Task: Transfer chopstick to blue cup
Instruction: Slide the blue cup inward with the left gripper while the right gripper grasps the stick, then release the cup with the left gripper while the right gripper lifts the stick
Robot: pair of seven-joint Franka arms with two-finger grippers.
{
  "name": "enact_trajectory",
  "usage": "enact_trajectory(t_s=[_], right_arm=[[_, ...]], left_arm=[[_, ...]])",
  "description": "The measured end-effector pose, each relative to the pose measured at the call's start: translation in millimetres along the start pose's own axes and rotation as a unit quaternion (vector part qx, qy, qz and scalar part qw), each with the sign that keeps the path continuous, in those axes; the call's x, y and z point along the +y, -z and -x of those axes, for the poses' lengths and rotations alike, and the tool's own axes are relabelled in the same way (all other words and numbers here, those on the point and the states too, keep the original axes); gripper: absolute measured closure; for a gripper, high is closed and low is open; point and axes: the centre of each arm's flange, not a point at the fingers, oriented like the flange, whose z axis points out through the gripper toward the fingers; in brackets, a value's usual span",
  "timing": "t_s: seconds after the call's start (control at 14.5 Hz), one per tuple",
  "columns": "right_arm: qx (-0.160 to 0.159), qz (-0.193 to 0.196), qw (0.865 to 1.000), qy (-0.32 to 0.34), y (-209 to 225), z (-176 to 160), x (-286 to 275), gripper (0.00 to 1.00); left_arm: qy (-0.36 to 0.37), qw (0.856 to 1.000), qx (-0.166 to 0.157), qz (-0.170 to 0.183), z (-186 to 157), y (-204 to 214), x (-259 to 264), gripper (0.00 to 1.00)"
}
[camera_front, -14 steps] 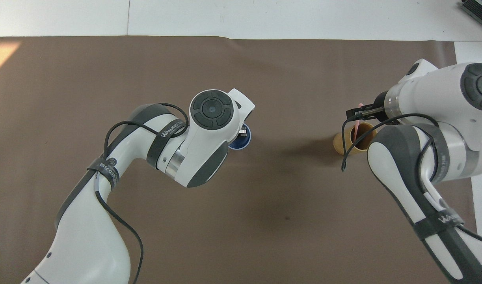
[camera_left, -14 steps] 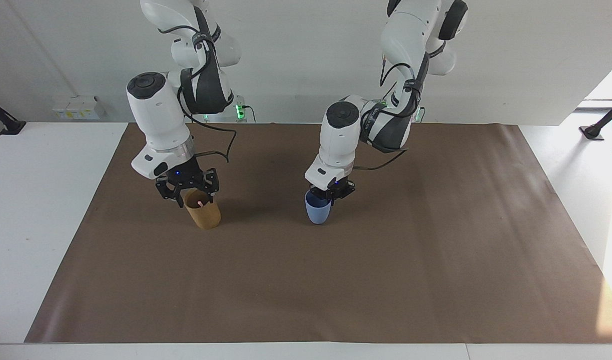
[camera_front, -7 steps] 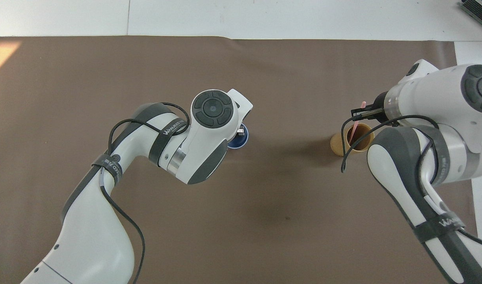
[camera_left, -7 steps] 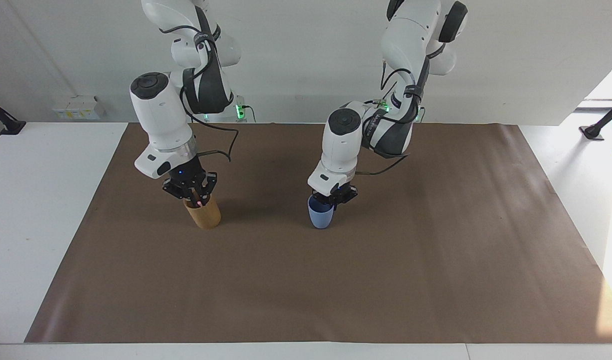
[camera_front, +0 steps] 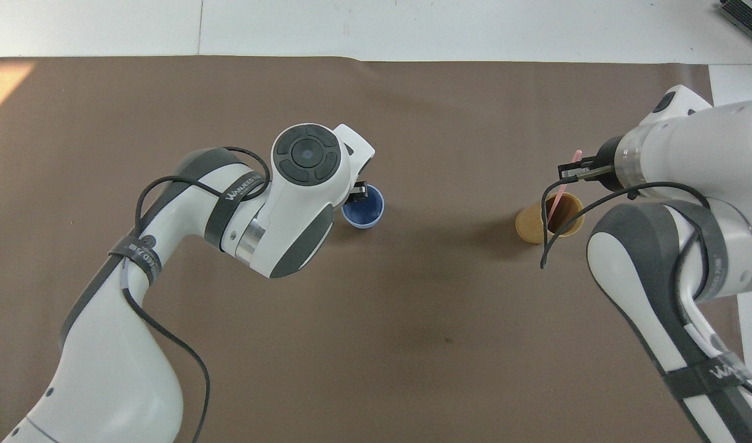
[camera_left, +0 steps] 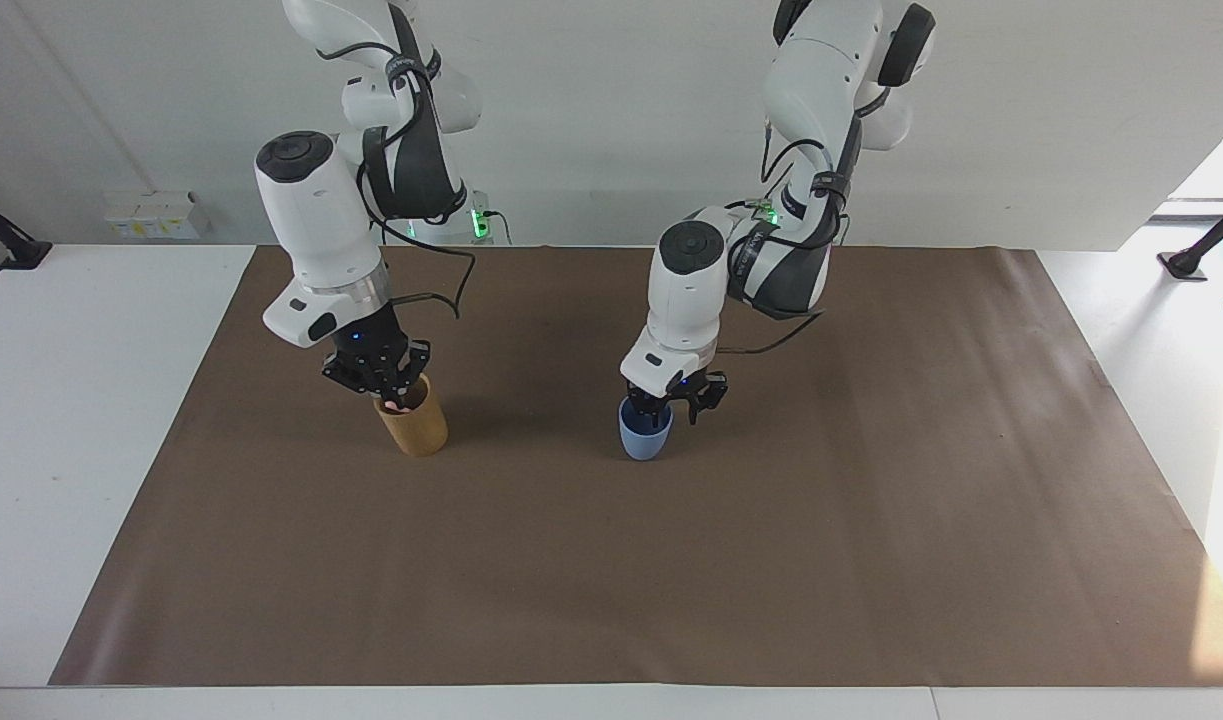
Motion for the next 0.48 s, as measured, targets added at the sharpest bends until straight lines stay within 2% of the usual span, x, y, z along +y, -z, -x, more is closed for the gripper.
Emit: enact_trajectory(t_s=[0.07, 0.28, 0.48], right_arm=[[0.012, 0.002, 1.000, 0.000, 16.1, 0.9, -0.2, 0.92], [0.052, 0.006, 0.999, 0.002, 68.0, 7.0, -2.9, 0.92], [0.077, 0.006, 0.997, 0.005, 99.3, 12.3, -11.5, 0.92]], left_arm=[[0.003, 1.000, 0.004, 0.000, -5.2, 17.0, -13.7, 0.01], [-0.021, 1.000, 0.011, -0.006, -18.9, 71.6, -68.9, 0.00], [-0.063, 0.998, -0.006, -0.014, -29.7, 113.4, -147.0, 0.00]])
